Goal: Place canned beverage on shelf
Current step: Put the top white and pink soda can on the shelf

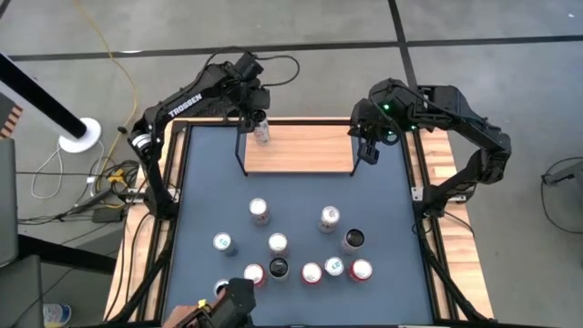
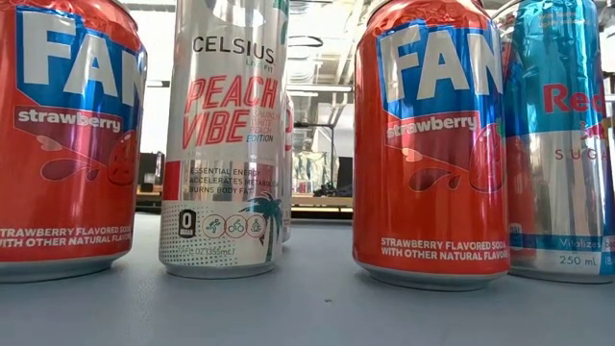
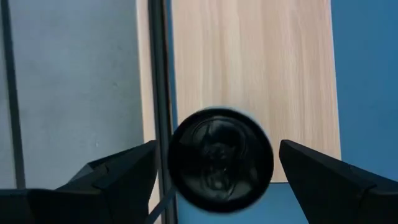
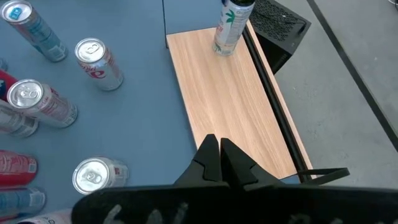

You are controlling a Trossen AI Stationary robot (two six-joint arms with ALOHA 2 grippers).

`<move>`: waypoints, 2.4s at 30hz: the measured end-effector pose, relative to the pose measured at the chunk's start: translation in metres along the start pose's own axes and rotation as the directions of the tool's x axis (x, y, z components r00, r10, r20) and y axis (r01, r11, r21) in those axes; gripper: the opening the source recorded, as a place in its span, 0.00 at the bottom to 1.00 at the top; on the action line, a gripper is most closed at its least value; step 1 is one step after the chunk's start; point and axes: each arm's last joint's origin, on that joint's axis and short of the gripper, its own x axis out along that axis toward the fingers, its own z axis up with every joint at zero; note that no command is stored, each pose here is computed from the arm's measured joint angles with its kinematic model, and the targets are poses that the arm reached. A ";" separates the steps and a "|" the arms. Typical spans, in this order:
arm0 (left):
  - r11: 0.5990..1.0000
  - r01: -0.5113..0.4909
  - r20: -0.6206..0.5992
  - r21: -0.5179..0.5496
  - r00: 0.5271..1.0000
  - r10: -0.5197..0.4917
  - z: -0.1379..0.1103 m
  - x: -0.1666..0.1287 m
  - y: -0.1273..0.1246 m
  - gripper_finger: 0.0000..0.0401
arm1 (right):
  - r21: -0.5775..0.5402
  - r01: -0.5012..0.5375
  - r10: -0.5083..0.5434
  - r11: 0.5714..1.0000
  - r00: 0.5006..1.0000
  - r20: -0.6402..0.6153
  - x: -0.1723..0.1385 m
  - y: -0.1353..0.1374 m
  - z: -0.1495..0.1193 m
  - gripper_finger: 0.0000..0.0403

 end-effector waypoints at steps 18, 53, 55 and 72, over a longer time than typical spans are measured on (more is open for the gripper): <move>0.995 0.078 -0.026 0.064 0.997 -0.077 0.001 0.011 -0.006 0.69 | 0.010 0.000 0.000 1.000 1.000 -0.005 0.000 0.000 -0.001 0.00; 0.998 -0.051 -0.165 -0.020 0.985 0.047 -0.013 0.017 0.009 0.63 | 0.026 -0.001 0.001 1.000 1.000 -0.006 0.000 0.000 -0.001 0.00; 0.999 -0.045 -0.163 -0.030 0.986 0.039 -0.014 0.017 0.009 0.63 | 0.027 -0.001 0.001 1.000 1.000 -0.006 0.000 0.000 -0.001 0.00; 0.996 0.020 -0.126 -0.082 0.992 -0.030 -0.012 0.002 0.010 0.63 | 0.025 -0.001 0.001 1.000 1.000 -0.006 0.000 0.000 -0.001 0.00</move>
